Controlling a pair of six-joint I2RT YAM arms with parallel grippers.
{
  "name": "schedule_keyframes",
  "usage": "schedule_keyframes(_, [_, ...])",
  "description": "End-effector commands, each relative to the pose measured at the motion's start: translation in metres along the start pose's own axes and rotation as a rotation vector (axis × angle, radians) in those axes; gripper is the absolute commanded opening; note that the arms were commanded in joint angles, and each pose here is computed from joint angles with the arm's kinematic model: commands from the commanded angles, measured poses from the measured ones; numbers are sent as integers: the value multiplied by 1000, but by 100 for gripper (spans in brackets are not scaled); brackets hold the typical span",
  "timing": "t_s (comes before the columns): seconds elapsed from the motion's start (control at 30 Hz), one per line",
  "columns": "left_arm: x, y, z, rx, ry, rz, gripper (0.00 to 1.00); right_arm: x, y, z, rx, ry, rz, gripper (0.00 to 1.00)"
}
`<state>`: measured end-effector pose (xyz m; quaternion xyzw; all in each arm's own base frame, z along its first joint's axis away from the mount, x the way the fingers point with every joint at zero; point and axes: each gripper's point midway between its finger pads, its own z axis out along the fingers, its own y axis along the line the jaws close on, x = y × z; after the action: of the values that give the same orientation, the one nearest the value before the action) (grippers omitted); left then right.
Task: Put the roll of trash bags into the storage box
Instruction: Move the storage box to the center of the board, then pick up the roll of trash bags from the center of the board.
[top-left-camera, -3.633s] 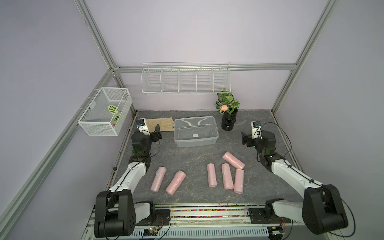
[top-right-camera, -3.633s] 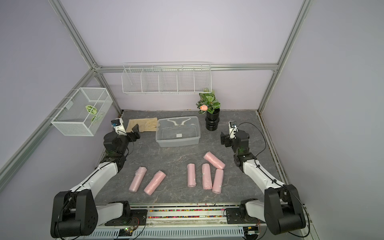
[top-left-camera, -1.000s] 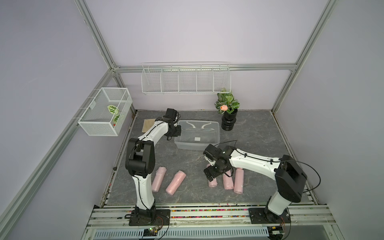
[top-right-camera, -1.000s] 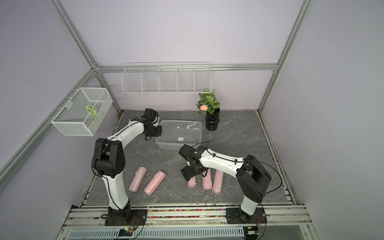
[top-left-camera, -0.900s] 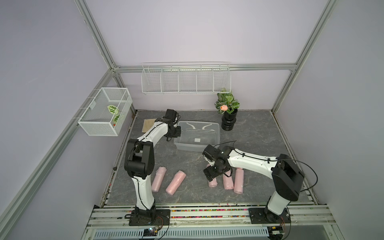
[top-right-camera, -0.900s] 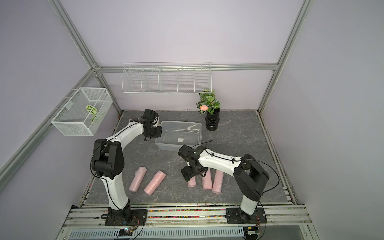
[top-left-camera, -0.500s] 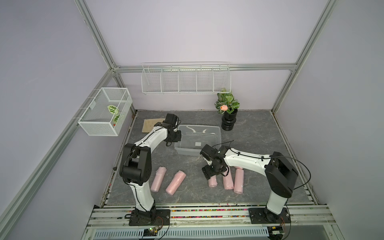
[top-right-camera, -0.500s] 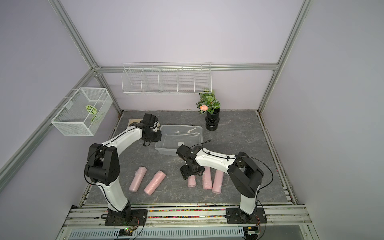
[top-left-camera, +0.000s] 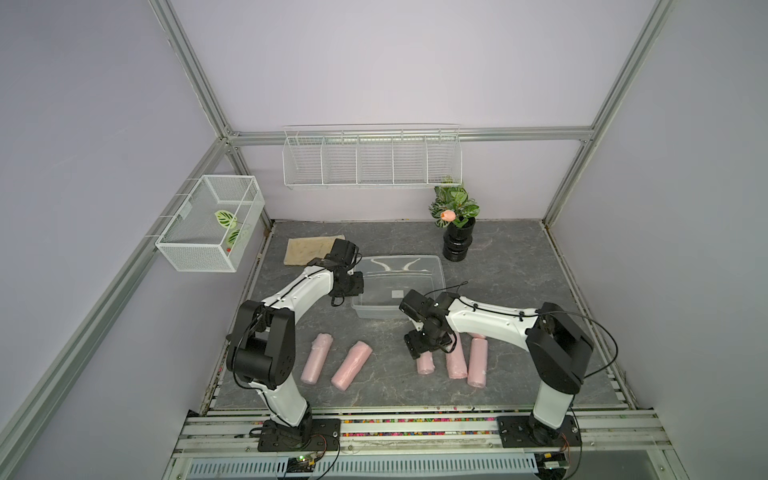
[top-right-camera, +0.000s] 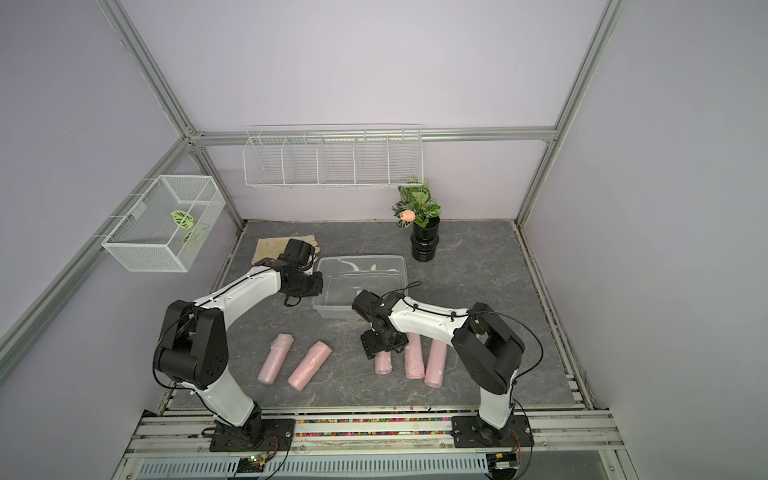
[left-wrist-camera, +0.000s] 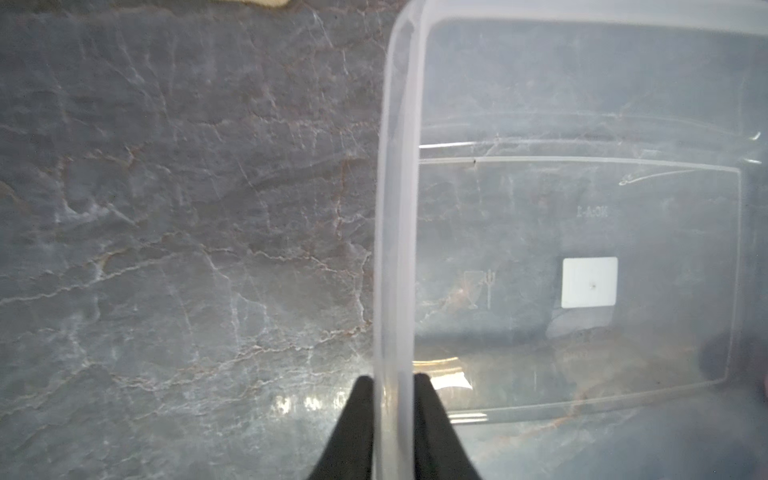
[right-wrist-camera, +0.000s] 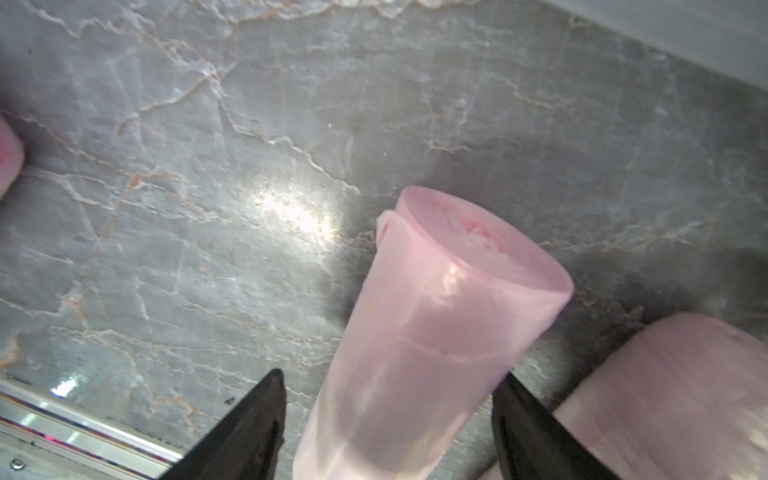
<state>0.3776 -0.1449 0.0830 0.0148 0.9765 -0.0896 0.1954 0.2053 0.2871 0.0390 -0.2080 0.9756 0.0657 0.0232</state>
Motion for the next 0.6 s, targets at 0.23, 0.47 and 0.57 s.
schedule_keyframes(0.23, [8, 2, -9, -18, 15, -27, 39, 4, 2, 5, 5, 29, 15, 72])
schedule_keyframes(0.47, [-14, -2, -42, -12, -86, -25, 43, 6, -1, 6, 20, 35, 35, 65])
schedule_keyframes(0.57, [-20, -2, -57, -3, -140, -31, 45, 7, -3, 9, 29, 44, 47, 63])
